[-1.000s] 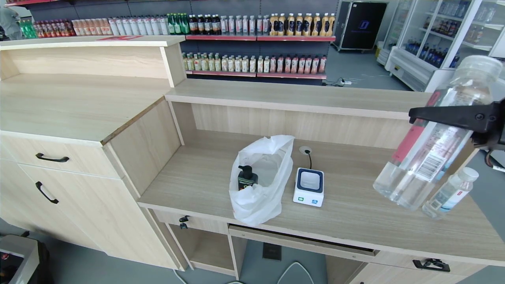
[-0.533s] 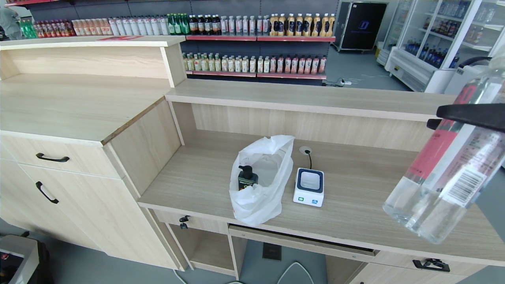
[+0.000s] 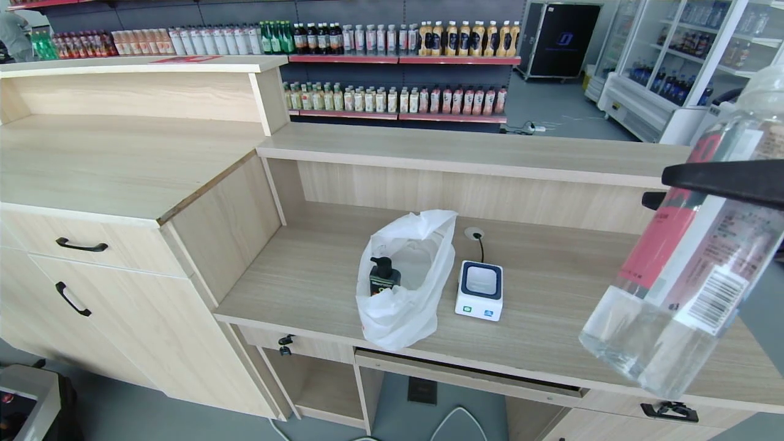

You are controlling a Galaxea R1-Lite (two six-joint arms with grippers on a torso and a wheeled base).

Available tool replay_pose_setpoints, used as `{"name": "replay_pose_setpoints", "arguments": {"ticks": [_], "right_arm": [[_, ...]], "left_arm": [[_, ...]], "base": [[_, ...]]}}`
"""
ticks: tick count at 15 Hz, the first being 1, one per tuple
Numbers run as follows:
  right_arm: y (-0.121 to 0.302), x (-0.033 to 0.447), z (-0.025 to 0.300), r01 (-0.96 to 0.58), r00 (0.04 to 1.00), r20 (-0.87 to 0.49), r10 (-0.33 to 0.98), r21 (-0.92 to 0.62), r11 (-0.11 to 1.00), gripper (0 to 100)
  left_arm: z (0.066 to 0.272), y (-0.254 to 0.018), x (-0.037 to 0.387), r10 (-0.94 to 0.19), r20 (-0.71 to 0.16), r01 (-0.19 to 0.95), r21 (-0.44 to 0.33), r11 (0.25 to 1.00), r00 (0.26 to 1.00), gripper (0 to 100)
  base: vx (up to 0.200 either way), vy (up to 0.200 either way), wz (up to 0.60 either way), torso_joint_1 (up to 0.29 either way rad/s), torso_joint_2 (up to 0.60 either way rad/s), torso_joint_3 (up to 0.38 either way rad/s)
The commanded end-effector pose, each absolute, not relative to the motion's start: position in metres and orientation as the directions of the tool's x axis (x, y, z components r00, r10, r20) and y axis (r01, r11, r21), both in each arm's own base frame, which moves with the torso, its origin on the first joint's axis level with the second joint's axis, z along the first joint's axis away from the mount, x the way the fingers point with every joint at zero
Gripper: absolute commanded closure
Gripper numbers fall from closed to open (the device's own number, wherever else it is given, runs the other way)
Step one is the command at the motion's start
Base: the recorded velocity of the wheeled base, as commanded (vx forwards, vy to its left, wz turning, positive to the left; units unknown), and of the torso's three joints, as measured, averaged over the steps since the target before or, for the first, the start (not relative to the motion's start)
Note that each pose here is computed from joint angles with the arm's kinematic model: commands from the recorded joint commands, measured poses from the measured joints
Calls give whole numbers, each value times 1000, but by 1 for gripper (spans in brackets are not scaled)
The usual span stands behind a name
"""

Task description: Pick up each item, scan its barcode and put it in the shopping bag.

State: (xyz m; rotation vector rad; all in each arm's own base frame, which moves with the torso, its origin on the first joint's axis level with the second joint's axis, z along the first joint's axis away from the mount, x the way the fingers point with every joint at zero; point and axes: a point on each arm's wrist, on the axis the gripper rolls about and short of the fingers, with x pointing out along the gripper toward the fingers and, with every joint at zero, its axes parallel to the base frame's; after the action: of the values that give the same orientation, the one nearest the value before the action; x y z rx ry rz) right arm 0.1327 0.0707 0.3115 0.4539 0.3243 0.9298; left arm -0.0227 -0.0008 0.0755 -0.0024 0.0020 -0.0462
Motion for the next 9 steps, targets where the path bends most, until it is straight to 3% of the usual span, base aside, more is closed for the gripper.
{"name": "replay_pose_setpoints", "arguments": {"ticks": [1, 9], "right_arm": [[74, 135, 310, -695, 546, -82, 834, 512, 505, 100], [78, 121, 307, -727, 491, -80, 868, 510, 459, 100]], "left_arm": [[76, -1, -23, -46, -2, 46, -3, 999, 999, 0], [76, -1, -23, -46, -2, 46, -2, 999, 999, 0]], "base": [[0, 0, 0, 0, 0, 0], [0, 0, 0, 0, 0, 0]]}}
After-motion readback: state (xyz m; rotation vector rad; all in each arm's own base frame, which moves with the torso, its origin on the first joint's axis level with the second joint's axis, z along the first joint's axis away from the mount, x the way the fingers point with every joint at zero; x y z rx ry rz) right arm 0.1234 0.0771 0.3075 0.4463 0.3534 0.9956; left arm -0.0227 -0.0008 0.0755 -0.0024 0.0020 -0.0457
